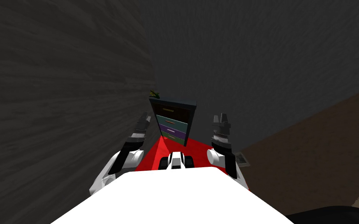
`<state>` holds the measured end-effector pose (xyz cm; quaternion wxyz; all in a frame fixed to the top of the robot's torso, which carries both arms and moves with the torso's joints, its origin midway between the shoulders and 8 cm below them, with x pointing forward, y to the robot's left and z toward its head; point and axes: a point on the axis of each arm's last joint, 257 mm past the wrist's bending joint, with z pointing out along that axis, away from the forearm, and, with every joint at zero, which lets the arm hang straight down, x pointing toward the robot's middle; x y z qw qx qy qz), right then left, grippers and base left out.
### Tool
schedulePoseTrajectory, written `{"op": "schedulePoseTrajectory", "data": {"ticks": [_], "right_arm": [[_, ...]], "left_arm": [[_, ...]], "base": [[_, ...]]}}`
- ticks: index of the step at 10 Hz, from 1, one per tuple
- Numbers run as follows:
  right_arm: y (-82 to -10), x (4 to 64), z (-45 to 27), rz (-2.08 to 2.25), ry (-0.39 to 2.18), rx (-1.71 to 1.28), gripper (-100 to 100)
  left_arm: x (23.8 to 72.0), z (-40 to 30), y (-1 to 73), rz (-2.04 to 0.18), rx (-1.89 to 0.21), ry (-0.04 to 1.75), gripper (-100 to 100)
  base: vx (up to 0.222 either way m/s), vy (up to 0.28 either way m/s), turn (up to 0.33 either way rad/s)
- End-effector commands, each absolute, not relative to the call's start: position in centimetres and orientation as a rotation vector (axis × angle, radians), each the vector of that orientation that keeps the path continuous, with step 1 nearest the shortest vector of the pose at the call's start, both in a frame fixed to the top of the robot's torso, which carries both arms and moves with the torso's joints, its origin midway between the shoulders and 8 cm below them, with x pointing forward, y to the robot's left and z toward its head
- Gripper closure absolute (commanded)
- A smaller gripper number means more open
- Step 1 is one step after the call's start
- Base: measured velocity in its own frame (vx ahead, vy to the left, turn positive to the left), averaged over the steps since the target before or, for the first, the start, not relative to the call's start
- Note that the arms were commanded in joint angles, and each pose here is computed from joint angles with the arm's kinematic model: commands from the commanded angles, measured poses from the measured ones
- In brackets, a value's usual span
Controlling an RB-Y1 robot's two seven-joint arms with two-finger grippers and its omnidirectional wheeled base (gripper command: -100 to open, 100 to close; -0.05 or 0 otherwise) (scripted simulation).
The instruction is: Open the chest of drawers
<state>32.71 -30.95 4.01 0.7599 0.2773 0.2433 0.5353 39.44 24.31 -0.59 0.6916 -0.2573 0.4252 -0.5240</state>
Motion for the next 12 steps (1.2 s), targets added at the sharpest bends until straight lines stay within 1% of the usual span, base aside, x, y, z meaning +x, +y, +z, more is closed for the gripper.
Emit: {"op": "schedulePoseTrajectory", "data": {"ticks": [1,12], "right_arm": [[-31.0,32.7,4.0,1.165,0.530,0.604,0],[-31.0,32.7,4.0,1.165,0.530,0.604,0]], "left_arm": [[40.3,-1.2,24.1,-1.169,-0.604,0.983,-100],[43.7,-3.9,23.4,-1.147,-0.743,1.132,-100]], "base": [[0.023,0.013,-0.035],[0.028,0.014,-0.093]]}}
